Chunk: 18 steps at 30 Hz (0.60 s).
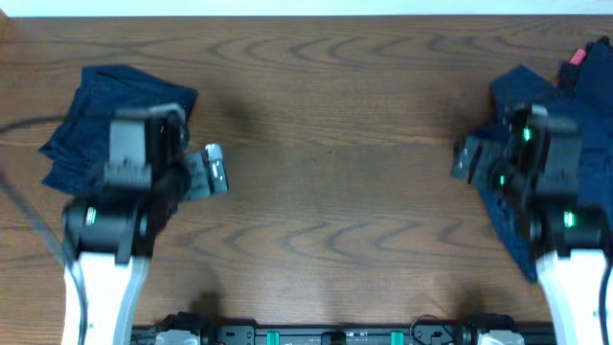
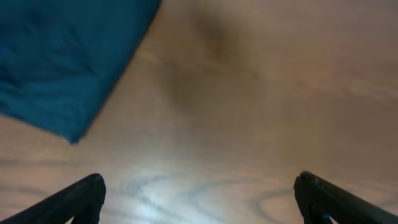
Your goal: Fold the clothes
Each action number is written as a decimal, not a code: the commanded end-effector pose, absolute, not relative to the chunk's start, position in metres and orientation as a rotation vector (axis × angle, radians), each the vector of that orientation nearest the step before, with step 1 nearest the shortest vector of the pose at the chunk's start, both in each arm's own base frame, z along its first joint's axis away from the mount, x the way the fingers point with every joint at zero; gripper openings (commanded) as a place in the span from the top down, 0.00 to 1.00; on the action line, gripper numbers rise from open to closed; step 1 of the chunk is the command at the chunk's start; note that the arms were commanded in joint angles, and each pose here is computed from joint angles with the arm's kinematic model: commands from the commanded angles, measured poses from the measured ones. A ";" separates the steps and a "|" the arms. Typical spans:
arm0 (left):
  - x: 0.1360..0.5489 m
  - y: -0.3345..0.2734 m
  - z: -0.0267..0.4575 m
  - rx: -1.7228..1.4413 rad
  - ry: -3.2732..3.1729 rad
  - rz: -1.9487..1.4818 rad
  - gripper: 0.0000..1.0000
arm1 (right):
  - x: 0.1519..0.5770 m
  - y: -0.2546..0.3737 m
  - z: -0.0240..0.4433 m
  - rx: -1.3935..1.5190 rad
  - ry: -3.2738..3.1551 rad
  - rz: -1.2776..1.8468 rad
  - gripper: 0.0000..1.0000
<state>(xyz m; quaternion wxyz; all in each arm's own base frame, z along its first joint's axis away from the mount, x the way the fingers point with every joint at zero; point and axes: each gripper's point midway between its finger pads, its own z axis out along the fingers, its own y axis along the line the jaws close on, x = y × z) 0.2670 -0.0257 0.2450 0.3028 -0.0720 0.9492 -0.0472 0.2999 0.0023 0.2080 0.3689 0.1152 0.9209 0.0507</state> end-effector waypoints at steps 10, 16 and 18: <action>0.209 -0.001 0.231 -0.229 2.237 -0.054 0.02 | 0.243 -0.014 0.230 0.370 2.130 0.072 0.01; 0.200 0.000 0.223 -0.230 2.277 -0.044 0.02 | 0.243 -0.014 0.230 0.370 2.133 0.071 0.01; 0.200 0.000 0.223 -0.230 2.280 -0.044 0.02 | 0.243 -0.014 0.230 0.370 2.133 0.071 0.01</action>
